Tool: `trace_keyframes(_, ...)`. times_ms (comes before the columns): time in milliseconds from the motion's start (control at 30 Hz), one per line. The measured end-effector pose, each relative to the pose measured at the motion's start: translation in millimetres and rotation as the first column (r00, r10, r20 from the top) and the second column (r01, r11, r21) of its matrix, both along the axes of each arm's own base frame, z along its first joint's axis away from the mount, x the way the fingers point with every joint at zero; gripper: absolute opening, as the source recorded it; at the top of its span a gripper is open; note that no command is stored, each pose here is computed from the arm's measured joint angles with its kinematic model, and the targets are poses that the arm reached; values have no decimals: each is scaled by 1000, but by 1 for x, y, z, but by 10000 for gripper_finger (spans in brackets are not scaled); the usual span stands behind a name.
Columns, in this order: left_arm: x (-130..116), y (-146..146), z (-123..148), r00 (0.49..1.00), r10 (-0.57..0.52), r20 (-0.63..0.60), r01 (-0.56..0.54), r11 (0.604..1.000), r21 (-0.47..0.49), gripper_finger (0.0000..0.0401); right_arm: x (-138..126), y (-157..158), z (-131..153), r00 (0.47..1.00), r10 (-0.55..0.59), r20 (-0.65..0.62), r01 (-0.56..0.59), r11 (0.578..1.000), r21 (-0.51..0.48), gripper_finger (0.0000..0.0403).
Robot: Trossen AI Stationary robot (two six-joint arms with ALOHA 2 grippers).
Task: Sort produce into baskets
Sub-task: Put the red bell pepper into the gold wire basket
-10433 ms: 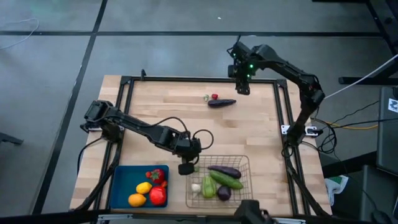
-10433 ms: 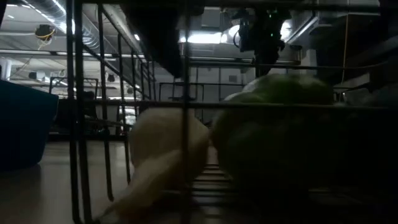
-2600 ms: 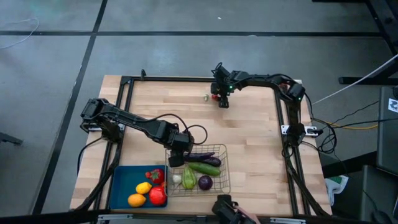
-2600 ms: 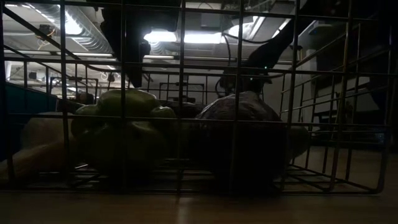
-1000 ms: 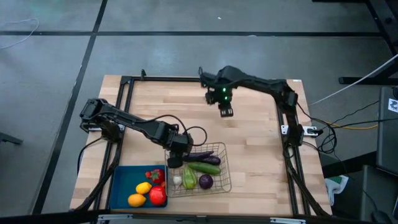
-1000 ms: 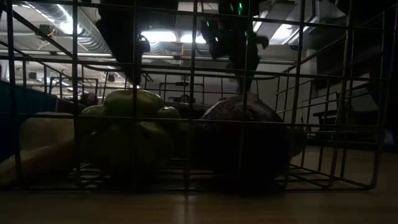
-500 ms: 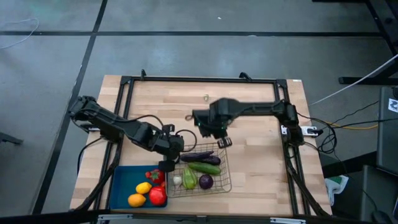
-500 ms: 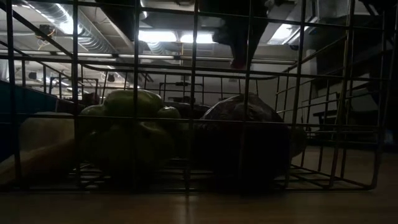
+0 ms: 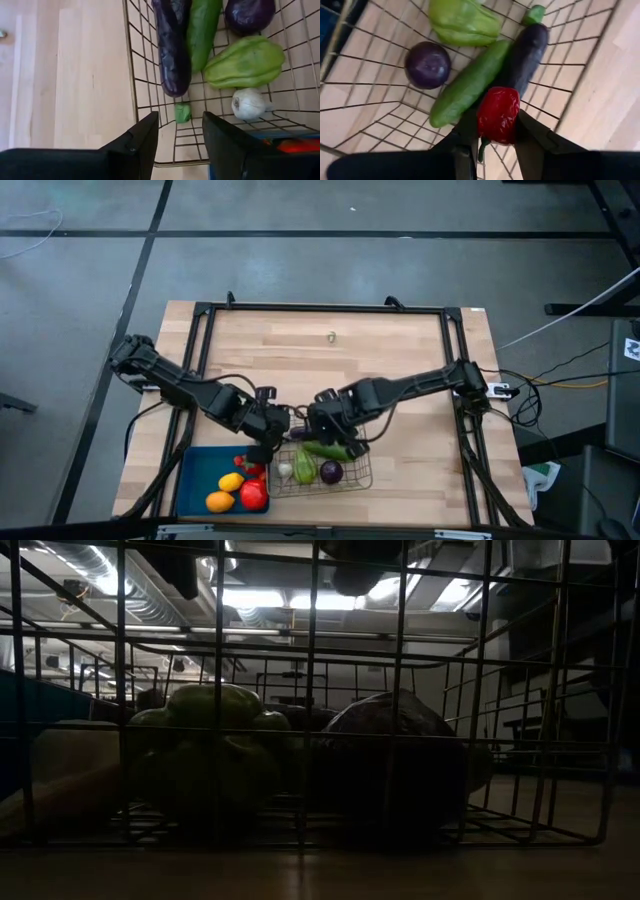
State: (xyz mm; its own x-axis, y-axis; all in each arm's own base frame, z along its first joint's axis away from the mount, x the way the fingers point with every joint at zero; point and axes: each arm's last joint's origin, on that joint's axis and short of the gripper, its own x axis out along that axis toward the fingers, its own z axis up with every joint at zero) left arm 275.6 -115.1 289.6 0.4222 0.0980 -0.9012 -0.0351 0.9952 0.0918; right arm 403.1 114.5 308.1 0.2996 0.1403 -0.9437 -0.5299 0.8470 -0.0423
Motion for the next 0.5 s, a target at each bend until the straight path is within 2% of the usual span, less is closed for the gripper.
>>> trace_keyframes(233, -6, -8, 3, 999, 16, 32, -16, 1000, 18, 147, -1, 4, 0, 1000, 13, -3, -13, 1000, 8, 99)
trace_keyframes(367, -16, -11, 13, 998, -7, 60, 6, 1000, 18, 147, 0, 4, 1, 1000, 12, 15, -12, 1000, 12, 145)
trace_keyframes(433, -27, -10, 23, 996, -22, 91, 17, 998, 57, 147, 2, 5, 1, 999, 12, 31, -13, 1000, 17, 173)
trace_keyframes(500, -42, -6, 36, 988, 6, 157, -24, 993, 113, 147, 3, 5, 1, 999, 12, 39, -13, 1000, 19, 197)
